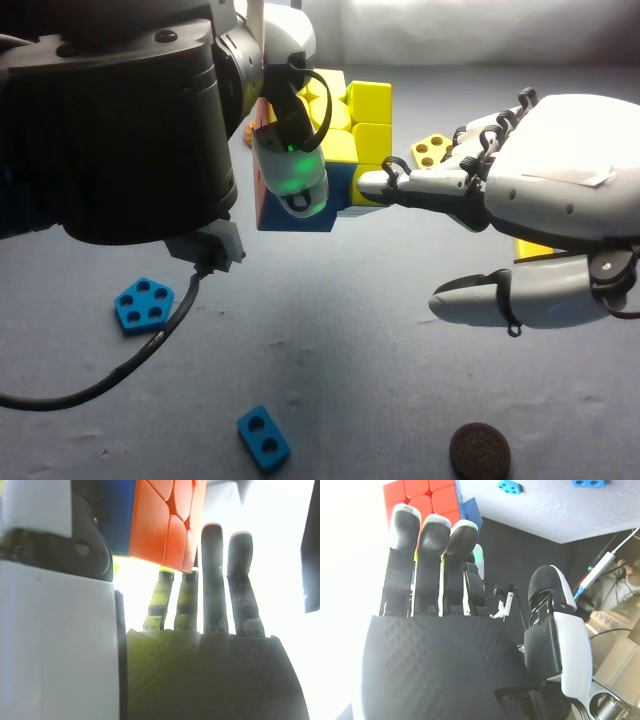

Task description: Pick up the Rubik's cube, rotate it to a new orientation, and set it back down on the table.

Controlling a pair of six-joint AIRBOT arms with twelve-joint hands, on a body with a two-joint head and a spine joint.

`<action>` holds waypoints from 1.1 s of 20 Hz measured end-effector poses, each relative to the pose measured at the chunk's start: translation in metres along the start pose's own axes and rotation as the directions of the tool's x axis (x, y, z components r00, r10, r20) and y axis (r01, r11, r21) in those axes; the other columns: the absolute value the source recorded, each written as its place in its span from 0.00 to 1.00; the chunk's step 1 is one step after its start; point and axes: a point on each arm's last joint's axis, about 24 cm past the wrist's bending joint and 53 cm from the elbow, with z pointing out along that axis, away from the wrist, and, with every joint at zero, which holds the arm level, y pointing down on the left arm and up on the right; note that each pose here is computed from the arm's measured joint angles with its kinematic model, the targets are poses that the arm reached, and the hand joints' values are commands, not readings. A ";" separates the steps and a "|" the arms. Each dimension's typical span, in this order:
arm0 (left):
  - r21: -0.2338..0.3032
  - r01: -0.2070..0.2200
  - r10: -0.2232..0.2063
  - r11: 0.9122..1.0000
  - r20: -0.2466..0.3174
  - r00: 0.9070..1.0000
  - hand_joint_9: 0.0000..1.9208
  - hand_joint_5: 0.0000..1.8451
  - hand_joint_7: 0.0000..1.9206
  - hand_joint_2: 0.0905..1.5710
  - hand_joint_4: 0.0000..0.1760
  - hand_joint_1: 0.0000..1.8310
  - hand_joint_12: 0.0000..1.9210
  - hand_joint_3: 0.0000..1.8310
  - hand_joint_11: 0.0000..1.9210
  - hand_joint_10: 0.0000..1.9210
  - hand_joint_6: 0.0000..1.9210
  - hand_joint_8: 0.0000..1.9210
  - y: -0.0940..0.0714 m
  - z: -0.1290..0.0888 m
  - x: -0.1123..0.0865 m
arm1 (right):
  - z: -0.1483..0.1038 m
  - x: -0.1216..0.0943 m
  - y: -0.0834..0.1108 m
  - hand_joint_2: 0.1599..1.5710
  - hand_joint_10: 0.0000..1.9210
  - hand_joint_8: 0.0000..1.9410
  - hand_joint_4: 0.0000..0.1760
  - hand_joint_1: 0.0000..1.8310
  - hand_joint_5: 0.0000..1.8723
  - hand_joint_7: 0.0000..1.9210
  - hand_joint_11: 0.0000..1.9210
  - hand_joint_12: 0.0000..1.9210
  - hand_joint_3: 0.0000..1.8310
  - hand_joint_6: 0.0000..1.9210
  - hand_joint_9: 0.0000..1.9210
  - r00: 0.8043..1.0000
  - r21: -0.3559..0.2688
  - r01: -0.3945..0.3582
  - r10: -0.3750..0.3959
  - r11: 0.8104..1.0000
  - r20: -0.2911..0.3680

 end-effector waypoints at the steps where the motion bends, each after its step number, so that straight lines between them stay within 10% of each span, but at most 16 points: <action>1: 0.000 0.000 0.000 1.000 0.000 1.000 0.14 0.25 0.25 0.90 0.15 0.55 0.97 0.00 0.10 0.89 0.91 0.93 0.000 0.000 0.000 | 0.001 0.001 0.000 0.76 1.00 0.91 0.00 0.07 0.10 0.28 0.26 1.00 0.00 0.00 0.31 1.000 0.000 -0.002 0.002 1.000 -0.001; 4: 0.003 0.001 -0.001 1.000 0.004 1.000 0.14 0.30 0.12 0.86 0.00 0.56 0.95 0.00 0.10 0.88 0.85 0.88 -0.001 0.000 -0.002 | 0.002 0.000 0.000 0.75 1.00 0.91 0.00 0.09 0.10 0.29 0.27 1.00 0.00 0.00 0.32 1.000 0.000 0.002 -0.002 1.000 0.001; 7: 0.000 0.001 -0.001 1.000 0.005 1.000 0.14 0.27 0.25 0.88 0.15 0.56 0.95 0.00 0.10 0.87 0.91 0.90 -0.001 0.000 -0.002 | 0.004 0.000 -0.002 0.75 1.00 0.90 0.00 0.08 0.09 0.28 0.25 1.00 0.00 0.00 0.30 1.000 0.000 0.007 -0.007 1.000 0.001; 22: -0.018 0.002 -0.002 1.000 0.020 1.000 0.15 0.28 0.25 0.88 0.13 0.56 0.93 0.00 0.13 0.85 0.89 0.90 0.005 0.000 -0.008 | 0.022 0.013 -0.003 0.75 1.00 0.90 0.00 0.09 0.10 0.28 0.26 1.00 0.00 0.00 0.30 1.000 -0.013 0.024 -0.024 1.000 -0.018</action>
